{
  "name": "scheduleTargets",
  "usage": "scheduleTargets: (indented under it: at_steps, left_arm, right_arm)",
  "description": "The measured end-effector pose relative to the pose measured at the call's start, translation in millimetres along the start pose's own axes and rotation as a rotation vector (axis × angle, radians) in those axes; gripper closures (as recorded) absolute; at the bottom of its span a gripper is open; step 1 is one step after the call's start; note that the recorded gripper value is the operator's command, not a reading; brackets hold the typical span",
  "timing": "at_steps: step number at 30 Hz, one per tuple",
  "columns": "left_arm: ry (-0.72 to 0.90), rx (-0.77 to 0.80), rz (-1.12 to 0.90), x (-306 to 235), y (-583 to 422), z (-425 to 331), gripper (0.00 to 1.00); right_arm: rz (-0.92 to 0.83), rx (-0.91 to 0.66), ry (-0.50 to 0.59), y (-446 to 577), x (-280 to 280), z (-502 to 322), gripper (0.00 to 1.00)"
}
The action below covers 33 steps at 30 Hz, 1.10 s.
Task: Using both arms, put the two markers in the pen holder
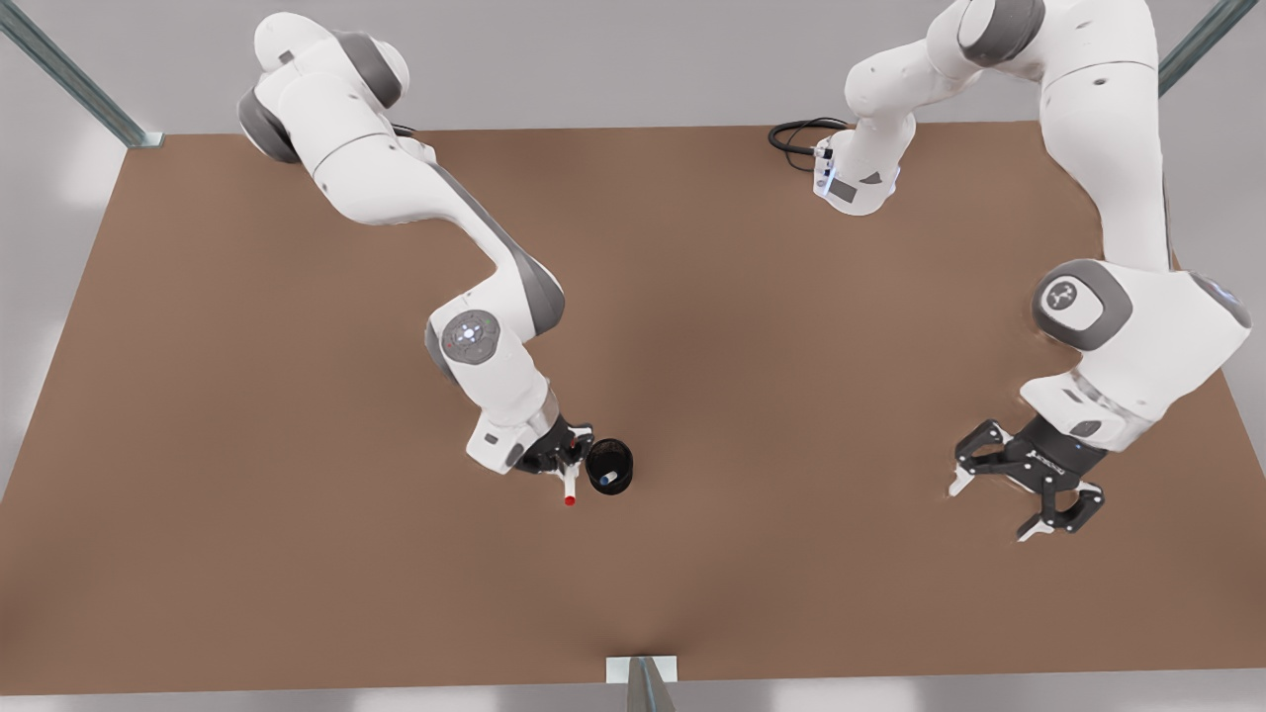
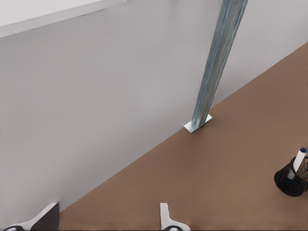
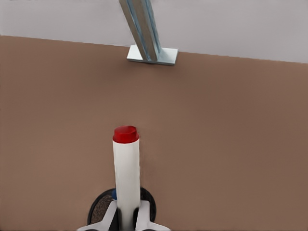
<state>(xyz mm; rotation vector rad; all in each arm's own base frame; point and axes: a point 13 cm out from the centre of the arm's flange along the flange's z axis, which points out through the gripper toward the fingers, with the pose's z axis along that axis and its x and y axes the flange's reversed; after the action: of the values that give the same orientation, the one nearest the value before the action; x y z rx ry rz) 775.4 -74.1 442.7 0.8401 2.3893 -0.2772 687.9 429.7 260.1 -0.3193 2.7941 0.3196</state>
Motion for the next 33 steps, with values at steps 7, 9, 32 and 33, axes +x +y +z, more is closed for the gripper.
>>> scheduleTargets:
  at_steps: [7,9,32,33]
  left_arm:
    - [0.478,-0.114,-0.13,69.0,-42.3,-129.7,0.0]
    - [0.56,-0.104,-0.204,93.4,-43.8,-122.1,0.0]
    - [0.722,-0.159,-0.584,136.8,-60.0,-121.8,0.0]
    - [0.721,-0.162,-0.591,136.6,-60.3,-122.1,0.0]
  right_arm:
    - [-0.085,-0.009,-0.15,28.4,-3.0,38.5,0.79]
    - [-0.128,-0.006,-0.18,40.0,2.5,46.1,0.79]
    - [-0.266,-0.054,-0.304,44.9,58.4,85.0,0.64]
    - [-0.268,-0.055,-0.305,44.9,59.3,84.9,0.53]
